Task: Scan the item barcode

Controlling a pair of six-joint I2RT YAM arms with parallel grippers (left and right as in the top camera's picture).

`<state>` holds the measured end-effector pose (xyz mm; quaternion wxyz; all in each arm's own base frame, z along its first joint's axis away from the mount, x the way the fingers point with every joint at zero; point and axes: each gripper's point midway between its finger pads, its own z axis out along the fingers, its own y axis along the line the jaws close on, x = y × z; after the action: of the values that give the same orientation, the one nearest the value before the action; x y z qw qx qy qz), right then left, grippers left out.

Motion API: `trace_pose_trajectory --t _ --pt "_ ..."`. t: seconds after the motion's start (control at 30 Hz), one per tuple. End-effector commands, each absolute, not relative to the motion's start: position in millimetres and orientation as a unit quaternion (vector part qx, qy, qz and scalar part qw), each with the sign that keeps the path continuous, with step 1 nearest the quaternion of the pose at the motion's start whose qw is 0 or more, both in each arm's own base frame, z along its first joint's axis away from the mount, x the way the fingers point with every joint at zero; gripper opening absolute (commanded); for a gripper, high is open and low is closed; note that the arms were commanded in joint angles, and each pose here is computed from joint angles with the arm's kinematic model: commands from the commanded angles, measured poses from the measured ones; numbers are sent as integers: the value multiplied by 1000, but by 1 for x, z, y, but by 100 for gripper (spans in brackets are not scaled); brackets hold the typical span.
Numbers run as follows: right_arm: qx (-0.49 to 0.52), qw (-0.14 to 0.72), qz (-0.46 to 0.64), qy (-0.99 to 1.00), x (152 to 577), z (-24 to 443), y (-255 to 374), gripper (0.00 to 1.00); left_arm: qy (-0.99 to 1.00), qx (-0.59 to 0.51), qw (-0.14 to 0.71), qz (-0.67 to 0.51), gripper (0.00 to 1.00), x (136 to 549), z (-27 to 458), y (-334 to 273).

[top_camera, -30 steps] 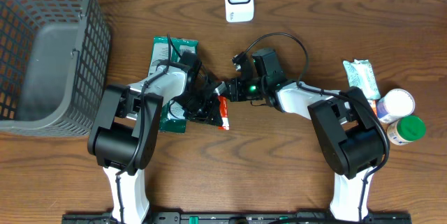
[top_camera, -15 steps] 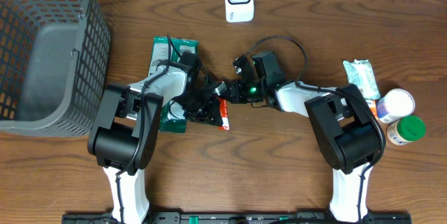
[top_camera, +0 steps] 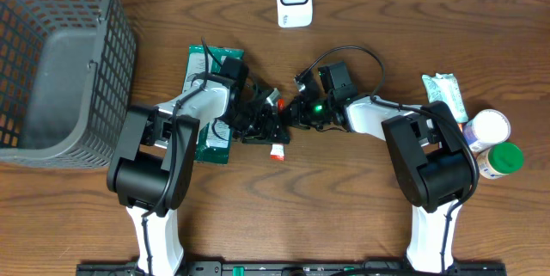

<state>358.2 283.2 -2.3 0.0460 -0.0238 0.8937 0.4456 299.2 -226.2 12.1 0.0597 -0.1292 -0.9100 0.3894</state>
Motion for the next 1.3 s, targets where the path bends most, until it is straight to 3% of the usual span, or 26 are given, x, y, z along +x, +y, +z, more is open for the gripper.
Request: trace_pose_trajectory --t 0.0,0.33,0.6,1.07,1.17,1.23,1.27 --pt "20 15 407 913 346 -34 268 1 -929 -111 91 341 57 287 -22 -210" --pt "20 15 417 909 348 -31 269 1 -927 -127 111 335 55 263 -31 -225" --pt "15 17 425 905 349 -28 271 1 -950 -33 131 283 41 265 -43 -217" --pt "13 12 432 902 347 -26 273 1 -970 90 116 195 40 279 -60 -196" --pt "13 13 432 902 347 -26 273 1 -970 90 117 194 25 278 -61 -196" --pt "13 12 433 901 347 -26 273 1 -970 90 119 192 8 276 -61 -195" --pt "11 13 436 900 347 -25 274 1 -970 90 119 191 7 275 -62 -194"
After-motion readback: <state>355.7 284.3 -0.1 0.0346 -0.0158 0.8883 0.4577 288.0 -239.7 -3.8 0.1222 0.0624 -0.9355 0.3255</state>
